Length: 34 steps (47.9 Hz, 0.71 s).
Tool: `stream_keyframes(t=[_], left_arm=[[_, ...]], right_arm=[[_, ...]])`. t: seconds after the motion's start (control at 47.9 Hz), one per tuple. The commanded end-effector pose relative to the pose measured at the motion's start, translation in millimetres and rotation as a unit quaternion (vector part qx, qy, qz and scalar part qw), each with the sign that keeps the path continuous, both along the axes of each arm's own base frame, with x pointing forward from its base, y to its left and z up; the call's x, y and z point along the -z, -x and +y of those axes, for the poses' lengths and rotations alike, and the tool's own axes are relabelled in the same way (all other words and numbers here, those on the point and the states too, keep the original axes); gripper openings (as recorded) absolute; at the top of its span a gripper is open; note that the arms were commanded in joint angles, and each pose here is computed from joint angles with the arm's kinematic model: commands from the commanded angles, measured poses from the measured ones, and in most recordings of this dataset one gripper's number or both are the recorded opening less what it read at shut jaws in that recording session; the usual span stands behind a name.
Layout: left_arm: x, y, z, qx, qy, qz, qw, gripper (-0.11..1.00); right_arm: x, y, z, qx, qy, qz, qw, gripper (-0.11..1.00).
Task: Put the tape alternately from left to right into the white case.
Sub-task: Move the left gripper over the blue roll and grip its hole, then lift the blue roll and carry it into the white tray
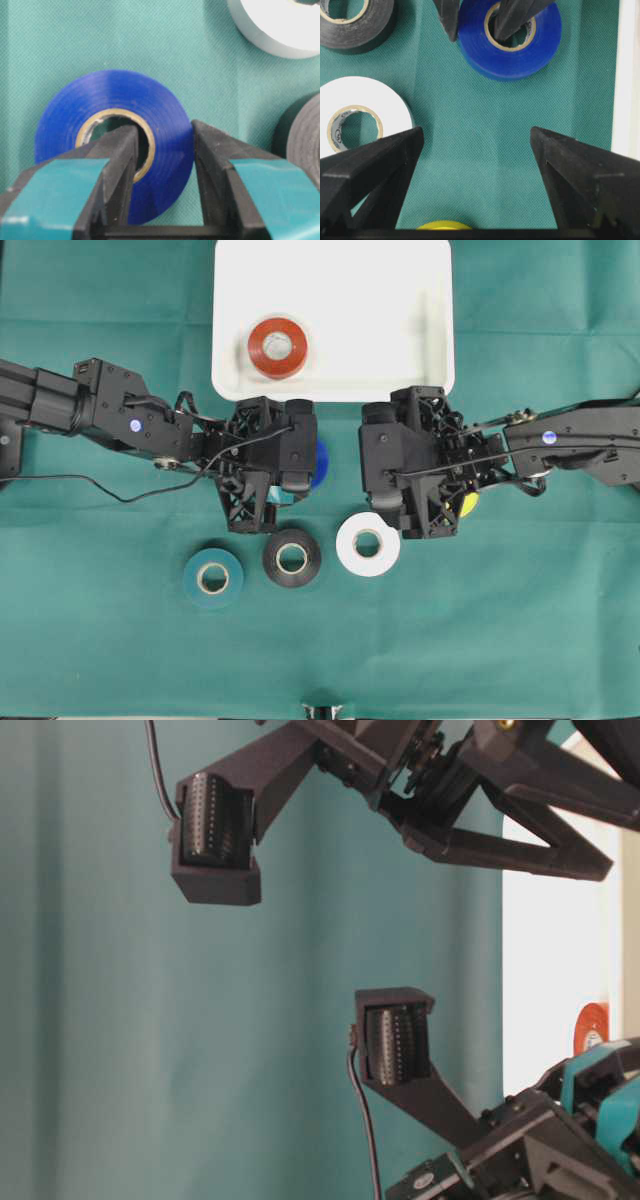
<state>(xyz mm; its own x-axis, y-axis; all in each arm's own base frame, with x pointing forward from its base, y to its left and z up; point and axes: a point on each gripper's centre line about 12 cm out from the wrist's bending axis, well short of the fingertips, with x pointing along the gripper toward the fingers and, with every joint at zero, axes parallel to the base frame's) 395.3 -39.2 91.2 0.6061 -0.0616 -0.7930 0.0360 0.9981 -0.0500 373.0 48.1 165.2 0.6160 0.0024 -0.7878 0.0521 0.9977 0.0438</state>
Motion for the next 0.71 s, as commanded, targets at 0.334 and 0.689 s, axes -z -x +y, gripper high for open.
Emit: stream_keyframes(t=[0.334,0.689], left_arm=[[-68.5,-0.3,-12.5,0.016,0.008,-0.062,0.9979,0.28],[-85.7,-5.5,-2.0,0.033,-0.019,-0.083,0.9958,0.28]], right_arm=[[-12.3,-1.5,1.0,-0.002,-0.003,-0.02,0.9998,0.73],[-11.3,-0.7,0.8,-0.003,-0.002,-0.018,0.9998,0.73]])
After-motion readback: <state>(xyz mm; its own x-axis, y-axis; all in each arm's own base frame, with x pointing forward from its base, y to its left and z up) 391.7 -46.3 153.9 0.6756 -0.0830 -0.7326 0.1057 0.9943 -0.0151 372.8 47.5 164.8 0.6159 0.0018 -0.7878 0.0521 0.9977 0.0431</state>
